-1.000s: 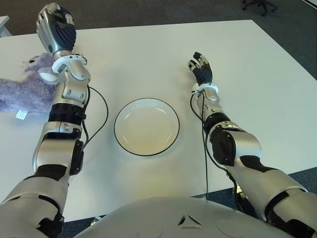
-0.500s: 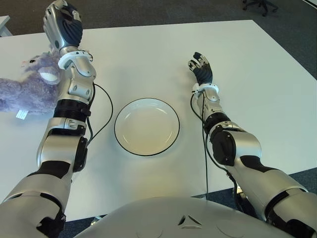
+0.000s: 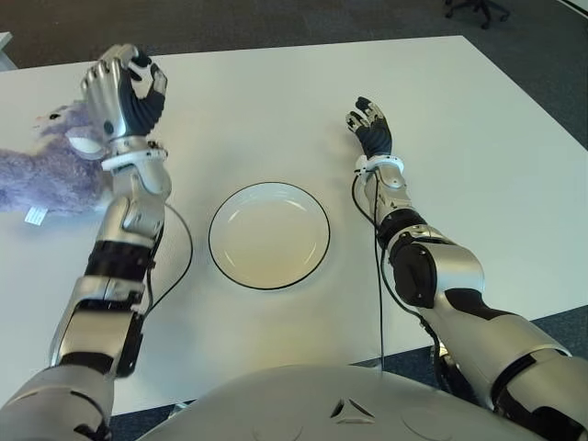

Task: Put the doll into the plate.

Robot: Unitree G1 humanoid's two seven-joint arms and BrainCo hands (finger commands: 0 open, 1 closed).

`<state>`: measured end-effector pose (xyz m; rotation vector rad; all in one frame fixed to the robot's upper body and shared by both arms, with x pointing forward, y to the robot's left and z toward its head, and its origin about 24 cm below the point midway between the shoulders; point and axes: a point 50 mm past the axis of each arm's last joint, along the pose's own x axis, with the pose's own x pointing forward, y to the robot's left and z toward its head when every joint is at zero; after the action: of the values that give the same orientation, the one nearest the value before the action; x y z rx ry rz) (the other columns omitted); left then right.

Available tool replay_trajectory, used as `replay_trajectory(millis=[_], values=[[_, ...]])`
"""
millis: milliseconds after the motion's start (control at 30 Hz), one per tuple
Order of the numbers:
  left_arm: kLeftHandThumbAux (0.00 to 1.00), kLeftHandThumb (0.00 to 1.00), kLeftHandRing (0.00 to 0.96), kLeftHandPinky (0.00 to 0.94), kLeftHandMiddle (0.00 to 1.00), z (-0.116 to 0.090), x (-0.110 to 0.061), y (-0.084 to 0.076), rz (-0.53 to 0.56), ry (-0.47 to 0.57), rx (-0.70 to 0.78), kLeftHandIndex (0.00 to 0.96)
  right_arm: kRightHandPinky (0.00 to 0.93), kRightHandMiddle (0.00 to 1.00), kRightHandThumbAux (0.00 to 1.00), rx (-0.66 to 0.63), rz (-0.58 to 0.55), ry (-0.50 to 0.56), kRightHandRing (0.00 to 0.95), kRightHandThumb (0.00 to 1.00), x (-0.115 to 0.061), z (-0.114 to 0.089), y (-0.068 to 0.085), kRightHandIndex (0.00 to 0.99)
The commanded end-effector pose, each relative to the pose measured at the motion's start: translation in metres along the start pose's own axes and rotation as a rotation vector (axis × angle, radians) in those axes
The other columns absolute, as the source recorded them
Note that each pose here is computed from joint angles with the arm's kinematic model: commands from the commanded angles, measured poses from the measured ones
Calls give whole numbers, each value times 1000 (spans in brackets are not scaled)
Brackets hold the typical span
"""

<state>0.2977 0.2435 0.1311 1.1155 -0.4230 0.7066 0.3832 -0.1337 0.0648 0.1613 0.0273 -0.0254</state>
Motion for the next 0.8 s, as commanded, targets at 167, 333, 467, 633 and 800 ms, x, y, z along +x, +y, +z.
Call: replay_trajectory(millis=[167,333,467,633,800], values=[[323,292,231,230,213,-18,-45,32,-54,81,327,97,158,127,841,32,-36,154,128,573,-17,-39,-8,155],[299,318,116,111,117,-21,-58,41,-88,162,407,50,153,125,843,31,-36,157,126,575,-17,-39,-9,151],[282,334,98,132,83,-28,-71,44,-113,203,484,19,149,120,845,27,-33,158,122,578,-17,-39,-9,147],[263,333,96,112,83,-35,-81,51,-112,232,569,8,149,118,841,17,-29,160,119,577,-18,-40,-10,151],[266,329,69,54,70,-41,-88,58,-117,249,633,0,150,119,838,12,-28,159,120,572,-18,-40,-10,151]])
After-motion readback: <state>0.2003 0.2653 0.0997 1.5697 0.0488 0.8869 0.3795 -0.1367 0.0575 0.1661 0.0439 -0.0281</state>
